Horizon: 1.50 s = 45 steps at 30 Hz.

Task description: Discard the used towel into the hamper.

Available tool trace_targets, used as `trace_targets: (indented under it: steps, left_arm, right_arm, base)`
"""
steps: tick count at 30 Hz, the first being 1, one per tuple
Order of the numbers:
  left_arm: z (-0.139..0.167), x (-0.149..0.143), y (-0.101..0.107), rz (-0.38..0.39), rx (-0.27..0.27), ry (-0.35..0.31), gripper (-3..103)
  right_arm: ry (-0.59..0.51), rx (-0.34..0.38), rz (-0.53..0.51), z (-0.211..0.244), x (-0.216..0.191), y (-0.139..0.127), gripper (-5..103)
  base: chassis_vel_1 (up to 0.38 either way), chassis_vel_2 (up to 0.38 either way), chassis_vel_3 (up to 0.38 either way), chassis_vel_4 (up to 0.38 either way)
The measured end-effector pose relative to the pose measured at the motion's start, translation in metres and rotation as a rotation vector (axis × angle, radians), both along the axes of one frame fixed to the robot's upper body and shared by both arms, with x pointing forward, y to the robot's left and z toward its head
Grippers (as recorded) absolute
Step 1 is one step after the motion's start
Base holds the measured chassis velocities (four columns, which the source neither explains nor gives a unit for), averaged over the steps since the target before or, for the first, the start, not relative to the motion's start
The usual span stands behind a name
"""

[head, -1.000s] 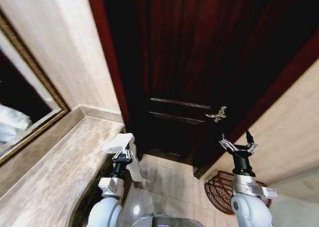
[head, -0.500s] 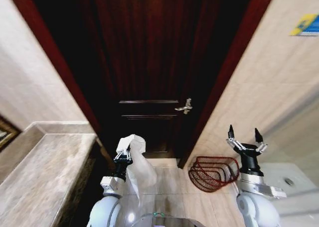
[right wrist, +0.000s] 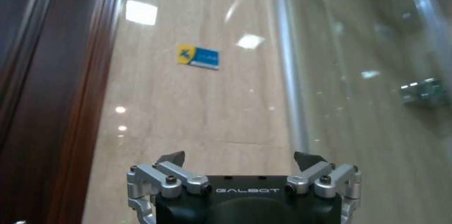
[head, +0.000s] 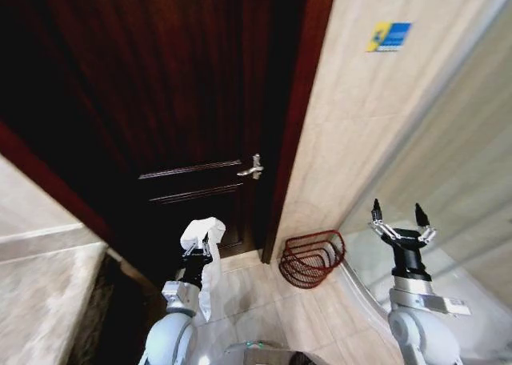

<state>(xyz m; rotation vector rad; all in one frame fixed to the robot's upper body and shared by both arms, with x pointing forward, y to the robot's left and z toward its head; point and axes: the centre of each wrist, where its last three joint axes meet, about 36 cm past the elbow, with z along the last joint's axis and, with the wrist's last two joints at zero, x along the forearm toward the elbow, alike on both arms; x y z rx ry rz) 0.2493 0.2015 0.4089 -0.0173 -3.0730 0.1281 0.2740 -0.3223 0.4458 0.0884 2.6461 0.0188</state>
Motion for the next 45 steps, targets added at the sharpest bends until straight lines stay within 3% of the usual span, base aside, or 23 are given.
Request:
trace_targets:
  steps: [8, 22, 31, 38, 41, 45]
  left_arm:
    - [-0.006, 0.003, 0.001, -0.015, -0.004, -0.029, 2]
    - [-0.01, 0.007, 0.0, -0.031, 0.011, -0.025, 2]
    - [-0.028, 0.015, -0.001, -0.045, 0.048, -0.061, 2]
    - [-0.032, 0.02, -0.005, -0.113, 0.017, -0.073, 2]
    - [-0.029, 0.036, -0.002, -0.187, 0.008, -0.11, 2]
    - [-0.027, 0.052, 0.001, -0.219, -0.005, -0.131, 2]
  right_arm:
    - [0.096, 0.003, -0.002, 0.001, -0.023, 0.009, 100]
    - [0.087, 0.029, -0.005, 0.005, -0.029, 0.017, 100]
    - [0.123, 0.009, -0.044, -0.002, -0.034, 0.024, 100]
    - [0.128, 0.016, -0.049, -0.004, -0.035, 0.027, 100]
    - [0.148, 0.016, -0.058, -0.012, -0.035, 0.024, 100]
    - [0.168, 0.008, -0.066, -0.016, -0.035, 0.023, 100]
  base:
    - [-0.131, -0.111, -0.133, -0.132]
    - [-0.122, -0.127, -0.135, -0.125]
    - [-0.095, -0.104, -0.09, -0.092]
    - [0.0, 0.0, 0.0, 0.0]
    - [0.0, 0.0, 0.0, 0.0]
    - [0.0, 0.0, 0.0, 0.0]
